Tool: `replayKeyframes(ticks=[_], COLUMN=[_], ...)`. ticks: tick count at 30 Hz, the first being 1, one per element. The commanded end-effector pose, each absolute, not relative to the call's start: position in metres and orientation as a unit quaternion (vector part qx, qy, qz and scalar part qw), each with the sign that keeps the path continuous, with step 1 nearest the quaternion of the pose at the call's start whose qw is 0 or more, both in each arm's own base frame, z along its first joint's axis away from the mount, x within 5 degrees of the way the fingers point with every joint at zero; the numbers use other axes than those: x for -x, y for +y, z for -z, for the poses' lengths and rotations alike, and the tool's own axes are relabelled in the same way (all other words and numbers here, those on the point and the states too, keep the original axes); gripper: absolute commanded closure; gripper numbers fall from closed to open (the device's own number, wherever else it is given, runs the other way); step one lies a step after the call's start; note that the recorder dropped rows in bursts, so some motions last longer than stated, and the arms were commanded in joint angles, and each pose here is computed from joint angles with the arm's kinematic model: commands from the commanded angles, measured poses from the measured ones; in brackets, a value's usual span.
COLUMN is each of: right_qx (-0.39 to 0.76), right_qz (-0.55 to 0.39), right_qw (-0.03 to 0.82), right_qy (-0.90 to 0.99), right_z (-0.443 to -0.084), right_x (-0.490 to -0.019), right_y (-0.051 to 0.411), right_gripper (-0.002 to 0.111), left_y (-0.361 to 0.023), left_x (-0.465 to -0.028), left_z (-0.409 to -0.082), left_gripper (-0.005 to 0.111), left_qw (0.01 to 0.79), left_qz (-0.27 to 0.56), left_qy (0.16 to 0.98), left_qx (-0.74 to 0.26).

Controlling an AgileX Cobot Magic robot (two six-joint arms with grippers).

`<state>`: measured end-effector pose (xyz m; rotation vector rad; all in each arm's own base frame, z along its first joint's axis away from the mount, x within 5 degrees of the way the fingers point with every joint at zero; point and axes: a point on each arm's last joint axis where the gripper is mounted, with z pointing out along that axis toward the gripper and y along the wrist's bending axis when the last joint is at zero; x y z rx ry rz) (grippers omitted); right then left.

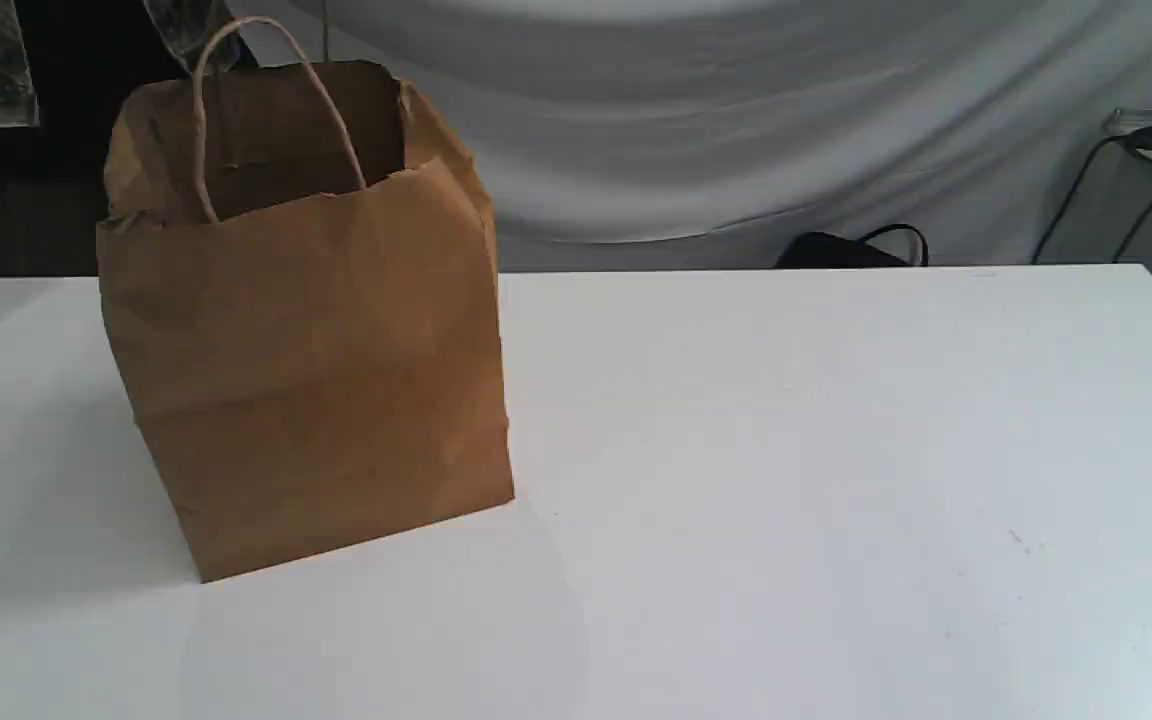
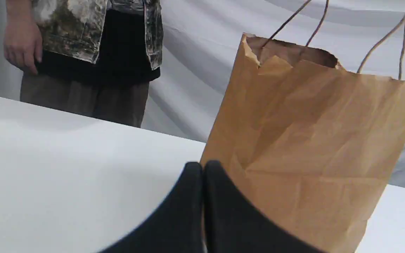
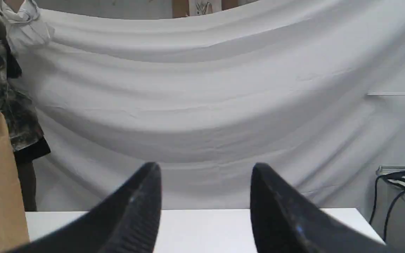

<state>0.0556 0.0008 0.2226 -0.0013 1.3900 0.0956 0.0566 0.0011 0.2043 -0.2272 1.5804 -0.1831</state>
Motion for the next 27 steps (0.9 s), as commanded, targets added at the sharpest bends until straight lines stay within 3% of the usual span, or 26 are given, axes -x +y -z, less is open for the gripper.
replayKeyframes(ticks=[1,8,13,27], right_qx=[-0.014,0.020,0.008,0.007], right_qz=[-0.061,-0.049,-0.095,-0.051], right_qw=[0.765,0.765,0.748,0.687], right_qy=[0.641,0.641,0.657,0.725], right_z=[-0.222,-0.221,-0.218,-0.201], right_x=[-0.055,-0.055,-0.055,-0.056], right_y=[0.001,0.004,0.008,0.003], right_gripper=[0.067,0.067,0.067,0.067], left_y=[0.001,0.001,0.001,0.001], left_x=[-0.056,-0.056,-0.056,-0.056], left_z=[-0.203,-0.203,-0.203,-0.203], left_gripper=[0.107,0.107,0.107,0.107], left_qw=[0.694,0.694,0.694,0.694], left_qz=[0.086,0.086,0.086,0.086], left_qy=[0.707,0.707,0.707,0.707], left_qx=[0.103,0.103,0.103,0.103])
